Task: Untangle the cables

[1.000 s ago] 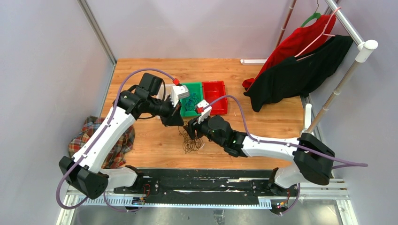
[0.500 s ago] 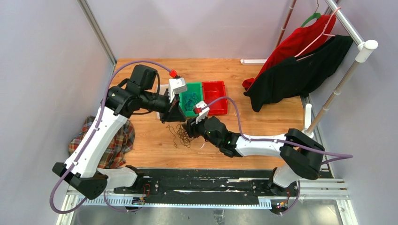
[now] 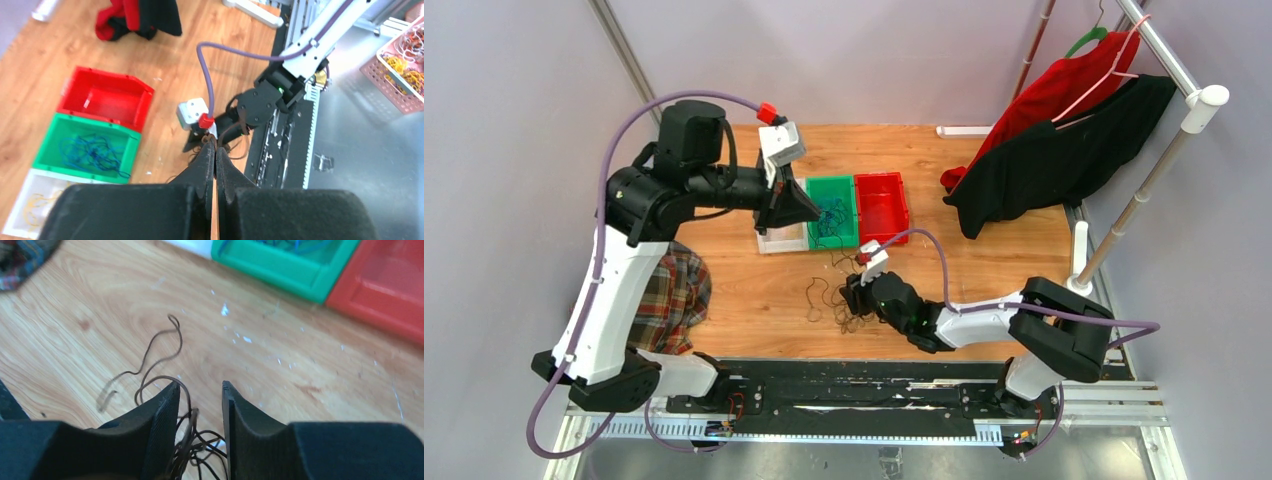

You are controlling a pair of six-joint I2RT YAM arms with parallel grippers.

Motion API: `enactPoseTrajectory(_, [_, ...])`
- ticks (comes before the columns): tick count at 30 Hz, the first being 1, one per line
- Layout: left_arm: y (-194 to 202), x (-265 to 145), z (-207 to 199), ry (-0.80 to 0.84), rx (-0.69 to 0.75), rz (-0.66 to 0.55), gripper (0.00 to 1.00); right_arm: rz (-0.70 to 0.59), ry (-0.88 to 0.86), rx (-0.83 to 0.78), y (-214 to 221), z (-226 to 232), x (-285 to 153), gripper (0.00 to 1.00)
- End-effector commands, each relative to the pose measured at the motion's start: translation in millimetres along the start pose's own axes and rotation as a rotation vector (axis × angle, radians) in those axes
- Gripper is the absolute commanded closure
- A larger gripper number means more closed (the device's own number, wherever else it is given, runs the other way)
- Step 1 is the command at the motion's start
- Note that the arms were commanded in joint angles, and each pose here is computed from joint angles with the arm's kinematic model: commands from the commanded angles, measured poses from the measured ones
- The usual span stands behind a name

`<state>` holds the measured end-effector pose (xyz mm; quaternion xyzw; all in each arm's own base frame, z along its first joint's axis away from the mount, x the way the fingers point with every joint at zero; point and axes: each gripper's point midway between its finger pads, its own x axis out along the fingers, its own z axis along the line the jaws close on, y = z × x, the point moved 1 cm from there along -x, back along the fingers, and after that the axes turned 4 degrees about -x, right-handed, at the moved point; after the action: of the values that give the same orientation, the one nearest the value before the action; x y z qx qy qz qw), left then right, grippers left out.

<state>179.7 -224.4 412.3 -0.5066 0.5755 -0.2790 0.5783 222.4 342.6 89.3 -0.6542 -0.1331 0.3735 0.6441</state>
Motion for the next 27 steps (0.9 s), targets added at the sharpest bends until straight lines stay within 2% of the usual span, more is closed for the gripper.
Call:
enactPoseTrajectory(1, [-31,-14,-7,-0.034,0.046,-0.074,0.99,-0.01,0.057,0.043,13,-14,-12,0.64])
enactPoseTrajectory(7, [-62,-27,-2,-0.109,0.087,-0.139,0.99,0.019,0.083,0.066,36,-25,-25,0.65])
enactPoseTrajectory(15, [-118,-58,10,-0.287,0.184,-0.278,0.99,0.04,0.088,0.091,51,-30,-34,0.65])
enactPoseTrajectory(21, [-162,-98,14,-0.466,0.276,-0.465,0.99,0.056,0.088,0.105,57,-31,-37,0.65])
enactPoseTrajectory(27, [-197,-144,8,-0.625,0.349,-0.692,0.99,0.064,0.087,0.113,60,-31,-39,0.59])
